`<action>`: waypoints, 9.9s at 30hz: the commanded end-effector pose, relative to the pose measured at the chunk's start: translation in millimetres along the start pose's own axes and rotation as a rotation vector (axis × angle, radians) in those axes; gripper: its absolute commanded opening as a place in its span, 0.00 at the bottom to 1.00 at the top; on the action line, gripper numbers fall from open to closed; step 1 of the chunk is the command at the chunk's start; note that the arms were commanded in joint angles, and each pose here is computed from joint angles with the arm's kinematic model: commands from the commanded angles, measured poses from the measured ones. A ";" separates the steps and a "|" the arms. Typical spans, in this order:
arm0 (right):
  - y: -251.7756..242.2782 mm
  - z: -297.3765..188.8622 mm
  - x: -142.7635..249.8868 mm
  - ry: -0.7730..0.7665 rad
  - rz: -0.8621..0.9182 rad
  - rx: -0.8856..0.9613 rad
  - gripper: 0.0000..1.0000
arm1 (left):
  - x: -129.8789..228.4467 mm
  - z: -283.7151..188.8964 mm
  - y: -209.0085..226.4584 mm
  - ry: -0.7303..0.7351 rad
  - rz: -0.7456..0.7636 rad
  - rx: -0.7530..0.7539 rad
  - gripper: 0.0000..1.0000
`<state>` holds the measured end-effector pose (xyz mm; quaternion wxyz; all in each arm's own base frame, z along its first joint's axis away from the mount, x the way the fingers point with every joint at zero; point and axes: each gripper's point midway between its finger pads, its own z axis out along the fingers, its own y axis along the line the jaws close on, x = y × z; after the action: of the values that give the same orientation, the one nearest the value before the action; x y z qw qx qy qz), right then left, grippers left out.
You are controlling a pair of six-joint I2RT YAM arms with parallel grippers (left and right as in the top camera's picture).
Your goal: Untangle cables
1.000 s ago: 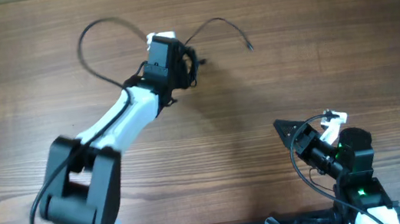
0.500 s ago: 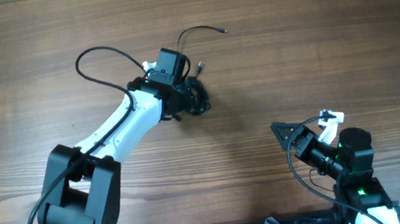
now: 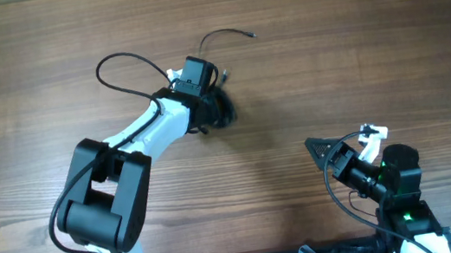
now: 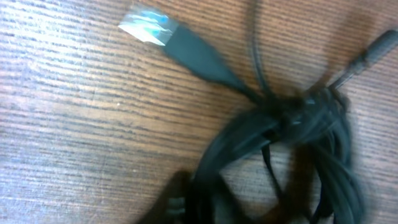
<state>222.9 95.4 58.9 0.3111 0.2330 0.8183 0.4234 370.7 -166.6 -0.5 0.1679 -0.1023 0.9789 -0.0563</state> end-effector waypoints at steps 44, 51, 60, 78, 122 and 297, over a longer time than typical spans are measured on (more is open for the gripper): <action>187.2 56.9 36.8 0.130 -0.394 -0.343 0.07 | 67.1 -203.5 -60.5 -0.043 0.193 0.341 0.04; 162.7 73.1 41.8 0.160 -0.374 -0.254 0.07 | 71.1 -213.9 -80.9 -0.066 0.228 0.418 0.04; 187.8 55.6 40.2 0.150 -0.398 -0.353 0.13 | 30.7 -271.6 -68.9 -0.265 0.144 0.543 0.04; 194.9 2.2 36.9 0.128 -0.393 -0.354 0.67 | 8.1 -251.9 -26.0 -0.287 0.043 0.381 0.04; 191.2 0.9 37.9 0.251 -0.605 -0.499 0.82 | 12.7 -279.3 -46.9 -0.135 0.282 0.822 0.04; 191.8 59.6 15.6 0.176 -0.025 -0.376 0.05 | 58.8 -231.3 -83.3 0.013 0.500 0.754 0.04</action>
<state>263.3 247.7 182.4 0.2522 0.1038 0.7605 0.5893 273.4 -223.4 194.9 0.2075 0.1353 0.9149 -0.3188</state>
